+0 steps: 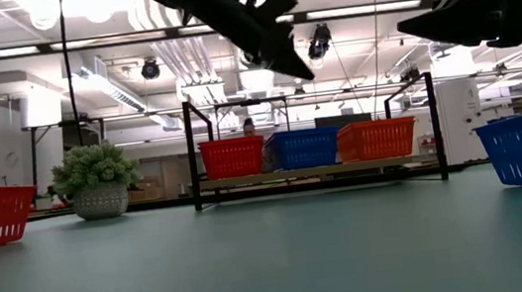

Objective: Stack baskets on shelf by color
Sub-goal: Stack the left blue bin on top of the blue bin on the shelf

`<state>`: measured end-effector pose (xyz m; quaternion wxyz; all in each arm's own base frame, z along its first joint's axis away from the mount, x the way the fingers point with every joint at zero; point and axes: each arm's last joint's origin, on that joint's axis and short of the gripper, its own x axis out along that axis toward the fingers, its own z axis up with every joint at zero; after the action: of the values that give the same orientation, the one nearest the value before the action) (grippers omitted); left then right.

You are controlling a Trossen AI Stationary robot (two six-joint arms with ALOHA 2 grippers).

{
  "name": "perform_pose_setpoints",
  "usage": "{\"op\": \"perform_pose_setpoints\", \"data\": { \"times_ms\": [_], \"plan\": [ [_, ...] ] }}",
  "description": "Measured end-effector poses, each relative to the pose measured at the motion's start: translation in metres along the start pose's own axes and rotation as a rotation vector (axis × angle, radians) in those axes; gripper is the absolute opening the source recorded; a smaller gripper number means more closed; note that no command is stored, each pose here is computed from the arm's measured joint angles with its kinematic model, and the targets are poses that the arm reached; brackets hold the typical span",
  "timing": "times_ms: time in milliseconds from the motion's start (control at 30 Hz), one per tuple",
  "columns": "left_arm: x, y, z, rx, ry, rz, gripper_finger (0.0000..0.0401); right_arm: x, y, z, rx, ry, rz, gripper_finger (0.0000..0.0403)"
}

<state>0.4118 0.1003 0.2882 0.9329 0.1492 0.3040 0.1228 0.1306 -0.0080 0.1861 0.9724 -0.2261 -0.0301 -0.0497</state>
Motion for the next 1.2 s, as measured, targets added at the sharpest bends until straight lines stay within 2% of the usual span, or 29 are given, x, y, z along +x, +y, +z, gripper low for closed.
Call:
{"op": "perform_pose_setpoints", "data": {
  "times_ms": [167, 300, 400, 567, 633, 867, 1200],
  "plan": [
    [0.006, -0.006, -0.017, 0.013, 0.066, -0.026, 0.0097, 0.000, 0.000, 0.000, 0.001, 0.002, 0.001, 0.0011],
    [0.009, -0.016, -0.032, 0.043, 0.094, -0.150, 0.0097, 0.000, 0.000, 0.000, 0.000, 0.002, 0.001, 0.0011],
    [0.012, -0.024, -0.043, 0.041, 0.117, -0.178, 0.0097, 0.000, 0.000, 0.000, 0.000, 0.002, 0.001, 0.0011],
    [0.017, -0.031, -0.060, 0.026, 0.191, 0.002, 0.0097, 0.000, 0.000, 0.000, 0.000, 0.003, 0.001, 0.0011],
    [0.017, -0.030, -0.063, 0.031, 0.217, 0.042, 0.0097, 0.000, 0.000, 0.000, 0.000, 0.003, 0.001, 0.0011],
    [0.017, -0.030, -0.065, 0.034, 0.243, 0.100, 0.0097, 0.000, 0.000, -0.001, 0.000, 0.007, 0.003, 0.0011],
    [0.017, -0.028, -0.065, 0.009, 0.247, 0.128, 0.0097, 0.000, 0.000, -0.002, -0.001, 0.028, -0.015, 0.0011]
  ]
}}
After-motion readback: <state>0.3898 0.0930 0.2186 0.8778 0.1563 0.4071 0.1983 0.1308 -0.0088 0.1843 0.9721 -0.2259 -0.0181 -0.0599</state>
